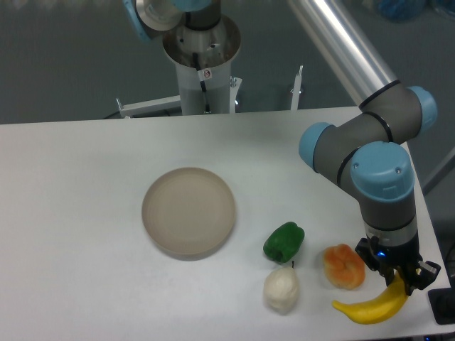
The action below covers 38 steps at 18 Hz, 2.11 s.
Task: Place bananas on a plate
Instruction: 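Close the gripper on the yellow banana beside the orange fruit, then lift the banana and carry it over the beige plate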
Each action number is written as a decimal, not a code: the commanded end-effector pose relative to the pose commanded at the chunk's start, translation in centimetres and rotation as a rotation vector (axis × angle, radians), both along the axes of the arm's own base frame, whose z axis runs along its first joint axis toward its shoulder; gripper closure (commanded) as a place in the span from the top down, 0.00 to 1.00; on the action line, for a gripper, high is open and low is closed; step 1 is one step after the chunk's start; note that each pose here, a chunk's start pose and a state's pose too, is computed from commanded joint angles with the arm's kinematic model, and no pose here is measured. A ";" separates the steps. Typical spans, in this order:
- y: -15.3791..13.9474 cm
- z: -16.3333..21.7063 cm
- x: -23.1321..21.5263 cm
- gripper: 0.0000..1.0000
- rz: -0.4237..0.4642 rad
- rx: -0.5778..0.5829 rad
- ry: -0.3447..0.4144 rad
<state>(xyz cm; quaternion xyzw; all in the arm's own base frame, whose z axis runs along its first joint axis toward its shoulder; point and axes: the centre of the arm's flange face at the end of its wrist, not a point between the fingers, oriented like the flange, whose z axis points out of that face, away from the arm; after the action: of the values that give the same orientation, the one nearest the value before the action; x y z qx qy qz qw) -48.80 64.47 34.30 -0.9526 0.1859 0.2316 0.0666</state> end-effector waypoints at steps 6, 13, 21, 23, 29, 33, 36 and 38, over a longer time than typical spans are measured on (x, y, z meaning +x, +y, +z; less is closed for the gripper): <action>-0.1 1.0 1.4 0.24 -0.009 0.003 -0.001; -2.5 2.0 6.0 0.23 0.057 -0.011 -0.076; -5.2 1.0 17.9 0.23 0.176 -0.086 -0.235; -5.6 -0.7 20.9 0.23 0.196 -0.096 -0.282; -6.9 -6.4 31.3 0.22 0.239 -0.151 -0.390; -6.7 -8.5 35.7 0.22 0.266 -0.177 -0.405; -7.1 -9.8 37.1 0.22 0.254 -0.206 -0.408; -7.6 -10.6 37.3 0.22 0.256 -0.215 -0.411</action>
<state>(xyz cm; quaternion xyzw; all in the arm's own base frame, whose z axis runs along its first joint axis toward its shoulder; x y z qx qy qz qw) -11.48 56.88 23.71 -0.9970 0.0702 0.0188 -0.0283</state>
